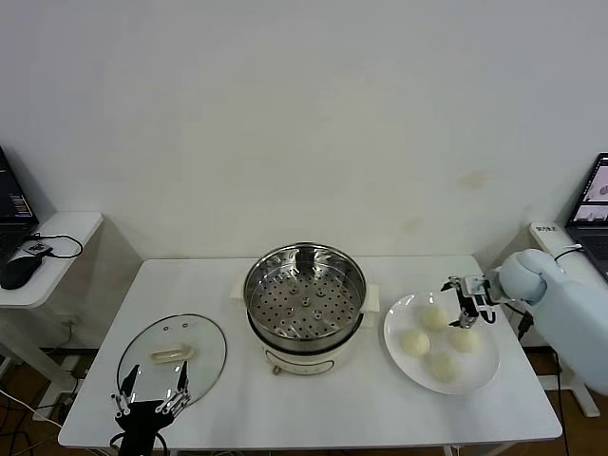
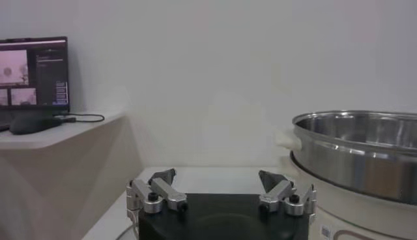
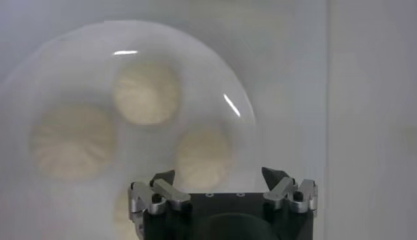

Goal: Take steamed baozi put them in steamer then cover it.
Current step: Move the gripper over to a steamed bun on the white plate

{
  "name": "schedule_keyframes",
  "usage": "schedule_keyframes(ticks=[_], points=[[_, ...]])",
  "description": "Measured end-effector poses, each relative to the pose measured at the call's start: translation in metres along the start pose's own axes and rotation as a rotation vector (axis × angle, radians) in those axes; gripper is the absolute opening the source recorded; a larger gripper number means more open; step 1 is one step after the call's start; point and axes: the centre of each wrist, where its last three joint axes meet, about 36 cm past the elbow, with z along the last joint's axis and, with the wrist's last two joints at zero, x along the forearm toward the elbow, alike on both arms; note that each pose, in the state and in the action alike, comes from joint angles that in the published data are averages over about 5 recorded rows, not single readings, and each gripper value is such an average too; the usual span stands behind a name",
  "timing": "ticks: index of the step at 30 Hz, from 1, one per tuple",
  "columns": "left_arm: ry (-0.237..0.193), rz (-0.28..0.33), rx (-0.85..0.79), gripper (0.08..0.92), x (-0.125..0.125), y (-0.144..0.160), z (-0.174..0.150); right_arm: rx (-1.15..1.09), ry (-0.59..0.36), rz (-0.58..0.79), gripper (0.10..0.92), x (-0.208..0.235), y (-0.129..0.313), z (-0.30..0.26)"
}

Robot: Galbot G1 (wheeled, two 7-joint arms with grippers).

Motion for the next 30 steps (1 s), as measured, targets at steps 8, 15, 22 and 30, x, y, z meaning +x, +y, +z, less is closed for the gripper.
schedule_keyframes(ticks=[8, 15, 22, 30], points=[[-0.008, -0.003, -0.008, 0.823, -0.001, 0.003, -0.003, 0.015, 0.015, -0.029, 0.823, -0.022, -0.007, -0.012], [-0.010, -0.006, -0.009, 0.823, -0.002, 0.005, -0.002, 0.018, 0.036, -0.051, 0.806, -0.037, -0.008, -0.016], [-0.009, -0.008, -0.007, 0.823, -0.004, 0.005, -0.001, 0.019, 0.048, -0.056, 0.739, -0.044, -0.012, -0.019], [-0.009, -0.009, -0.007, 0.823, -0.005, 0.006, 0.000, 0.023, 0.055, -0.061, 0.630, -0.042, -0.015, -0.019]])
